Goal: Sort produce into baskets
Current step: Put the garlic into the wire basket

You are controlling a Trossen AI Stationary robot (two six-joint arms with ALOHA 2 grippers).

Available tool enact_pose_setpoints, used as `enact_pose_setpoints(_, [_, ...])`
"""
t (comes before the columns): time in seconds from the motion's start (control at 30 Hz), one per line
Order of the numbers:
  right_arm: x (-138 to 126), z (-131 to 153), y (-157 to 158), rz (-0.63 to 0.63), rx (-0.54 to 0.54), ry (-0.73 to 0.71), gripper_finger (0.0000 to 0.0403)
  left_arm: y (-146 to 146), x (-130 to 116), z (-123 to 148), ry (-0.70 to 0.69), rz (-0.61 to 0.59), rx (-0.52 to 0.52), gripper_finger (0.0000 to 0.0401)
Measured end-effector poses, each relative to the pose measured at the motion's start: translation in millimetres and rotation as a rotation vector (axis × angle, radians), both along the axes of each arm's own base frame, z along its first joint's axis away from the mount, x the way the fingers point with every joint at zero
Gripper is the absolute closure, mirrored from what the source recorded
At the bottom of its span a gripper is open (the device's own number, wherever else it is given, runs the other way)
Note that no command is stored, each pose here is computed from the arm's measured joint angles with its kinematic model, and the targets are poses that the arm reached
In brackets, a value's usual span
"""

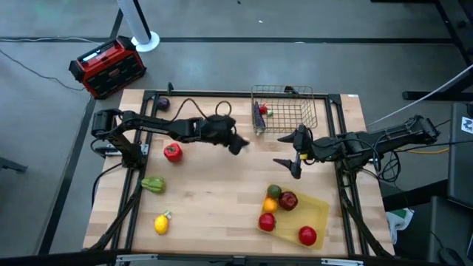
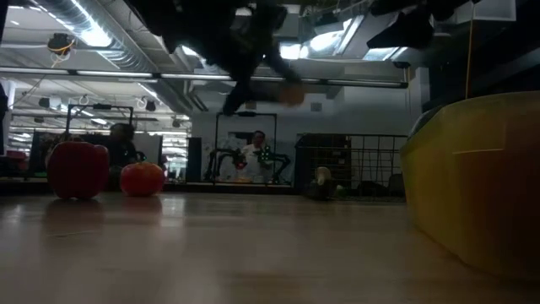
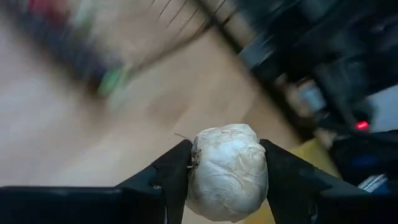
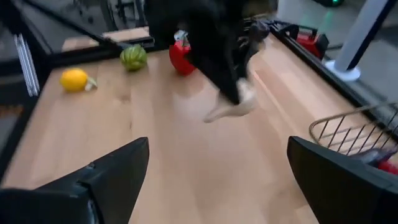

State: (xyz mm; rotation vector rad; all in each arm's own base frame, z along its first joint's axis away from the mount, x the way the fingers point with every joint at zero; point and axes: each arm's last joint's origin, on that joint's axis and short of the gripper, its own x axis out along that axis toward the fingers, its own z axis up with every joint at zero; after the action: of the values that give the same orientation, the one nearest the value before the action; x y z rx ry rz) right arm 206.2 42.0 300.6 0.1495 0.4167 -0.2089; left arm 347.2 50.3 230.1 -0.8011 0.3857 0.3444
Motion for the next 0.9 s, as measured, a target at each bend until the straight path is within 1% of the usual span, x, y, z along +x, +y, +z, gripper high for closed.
enact_pose_setpoints(0.1, [4.1, -0.9, 1.0, -0.051, 0.099, -0.027, 0.0026, -1.9, 6.6, 15.4, -0.146, -0.048, 0.163, 0.0231])
enact_pose_setpoints(0.17, [7.9, -4.0, 2.1, -0.065, 0.14, -0.023, 0.0026, -6.1, 9.2, 23.9, -0.218, -0.063, 0.259, 0.0231])
enact_pose_setpoints(0.27, [16.2, -9.2, 4.3, -0.067, 0.146, -0.016, 0.0026, -14.0, 11.6, 33.0, -0.289, -0.072, 0.379, 0.0231])
enact_pose_setpoints(0.4, [27.7, -9.8, 8.0, -0.04, 0.169, -0.065, 0.0026, -26.4, 13.1, 39.5, -0.333, -0.118, 0.517, 0.0231])
enact_pose_setpoints(0.47, [32.9, -8.3, 9.4, -0.036, 0.18, -0.106, 0.0026, -32.6, 13.5, 40.0, -0.332, -0.146, 0.564, 0.0231])
enact_pose_setpoints(0.6, [34.5, -3.6, 9.7, -0.032, 0.191, -0.155, 0.0027, -43.8, 13.9, 40.4, -0.332, -0.192, 0.626, 0.0231])
enact_pose_setpoints(0.7, [34.7, -3.6, 9.8, -0.03, 0.193, -0.157, 0.0027, -50.6, 14.0, 41.6, -0.342, -0.217, 0.667, 0.0231])
enact_pose_setpoints(0.77, [35.3, -2.1, 10.7, -0.005, 0.207, -0.17, 0.0027, -53.8, 14.0, 42.7, -0.352, -0.226, 0.686, 0.0231])
enact_pose_setpoints(0.9, [39.3, -4.9, 12.2, 0.009, 0.215, -0.167, 0.0047, -58.7, 13.9, 42.7, -0.35, -0.247, 0.72, 0.0231])
